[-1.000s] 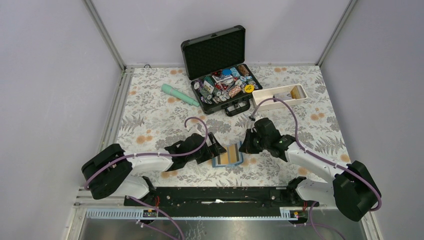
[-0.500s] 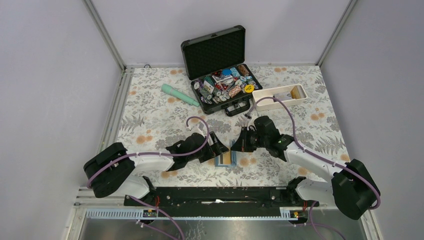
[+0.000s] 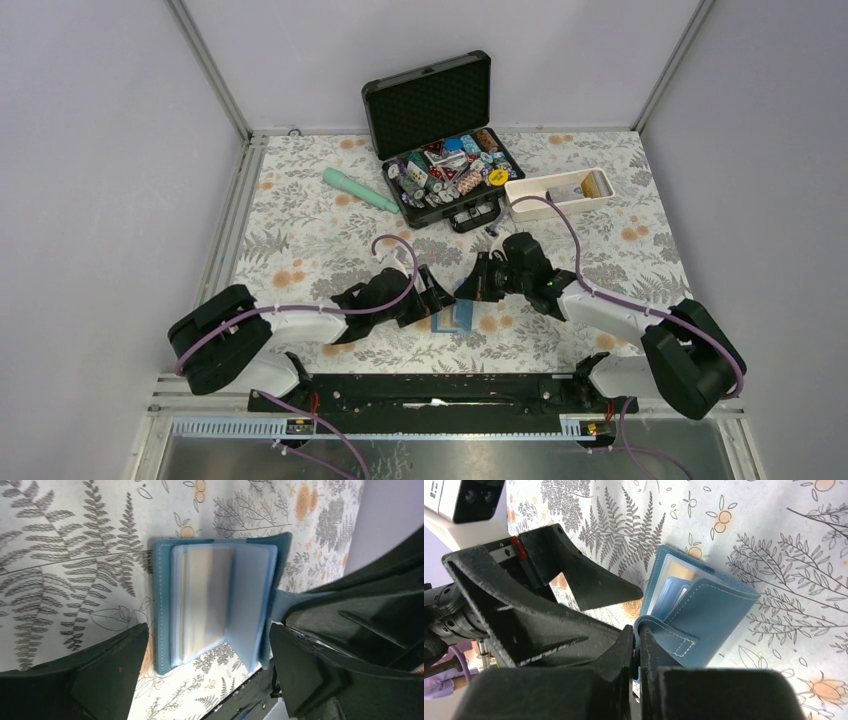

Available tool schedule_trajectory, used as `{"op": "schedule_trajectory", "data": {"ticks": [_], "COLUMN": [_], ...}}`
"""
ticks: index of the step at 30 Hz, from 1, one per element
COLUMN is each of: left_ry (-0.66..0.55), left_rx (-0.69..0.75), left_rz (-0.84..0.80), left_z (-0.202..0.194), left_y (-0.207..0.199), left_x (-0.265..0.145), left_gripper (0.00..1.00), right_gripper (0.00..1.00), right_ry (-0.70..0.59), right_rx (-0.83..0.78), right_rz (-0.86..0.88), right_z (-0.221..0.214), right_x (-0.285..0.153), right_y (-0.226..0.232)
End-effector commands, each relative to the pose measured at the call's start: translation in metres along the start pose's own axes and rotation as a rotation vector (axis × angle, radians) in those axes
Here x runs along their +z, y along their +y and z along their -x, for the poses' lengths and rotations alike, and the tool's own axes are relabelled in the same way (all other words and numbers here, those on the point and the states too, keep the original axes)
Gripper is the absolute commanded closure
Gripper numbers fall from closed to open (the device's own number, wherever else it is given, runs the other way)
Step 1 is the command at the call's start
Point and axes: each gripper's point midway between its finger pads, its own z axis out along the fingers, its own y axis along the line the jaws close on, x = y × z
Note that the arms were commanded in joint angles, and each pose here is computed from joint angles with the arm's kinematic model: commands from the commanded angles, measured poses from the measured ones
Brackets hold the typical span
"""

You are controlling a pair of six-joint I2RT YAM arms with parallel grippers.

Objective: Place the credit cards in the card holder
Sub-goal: Close the card holder at the center of the board.

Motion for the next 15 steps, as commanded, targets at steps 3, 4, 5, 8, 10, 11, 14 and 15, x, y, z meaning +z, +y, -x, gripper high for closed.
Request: {"op": "schedule_trajectory", "data": {"ticks": [3,4,5,8,10,11,14,15], "left_ry": [-0.039,-0.054,-0.072,-0.089,-0.094,-0.094,-0.100,-0.102], "left_rx": [-0.002,0.004,0.010,0.036,0.050,0.055,0.051,0.047], "left_rz": [-0.142,-0.142,-0.139,-0.105,-0.081,-0.072,-0.061,-0.061], "left_z": [0.012,0.014,0.018,0.021,0.023,0.024,0.027,0.027], "left_y": [-0.031,-0.029,-0.027,-0.014,-0.006,-0.003,0.005,0.007], "left_x": [-0.015,-0.019,-0.022,-0.032,-0.038,-0.040,-0.045,-0.047], "left_gripper": [0.02,0.01,0.01,0.01,0.01,0.01,0.01,0.01], "right_gripper": [1.00,1.00,1.00,1.00,1.00,1.00,0.96,0.92], "right_ry": [0.035,0.037,0.043,0.057,0.066,0.071,0.081,0.082], "right_rx": [-0.013,-0.017,-0.019,-0.032,-0.035,-0.037,-0.045,-0.049], "right_rz": [0.029,0.031,0.032,0.037,0.039,0.042,0.048,0.051], "right_z": [-0.006,-0.006,-0.006,-0.007,-0.008,-0.009,-0.010,-0.009], "right_x": [0.014,0.017,0.019,0.028,0.034,0.037,0.043,0.045], "right_y": [0.008,0.010,0.012,0.017,0.020,0.021,0.026,0.028]}}
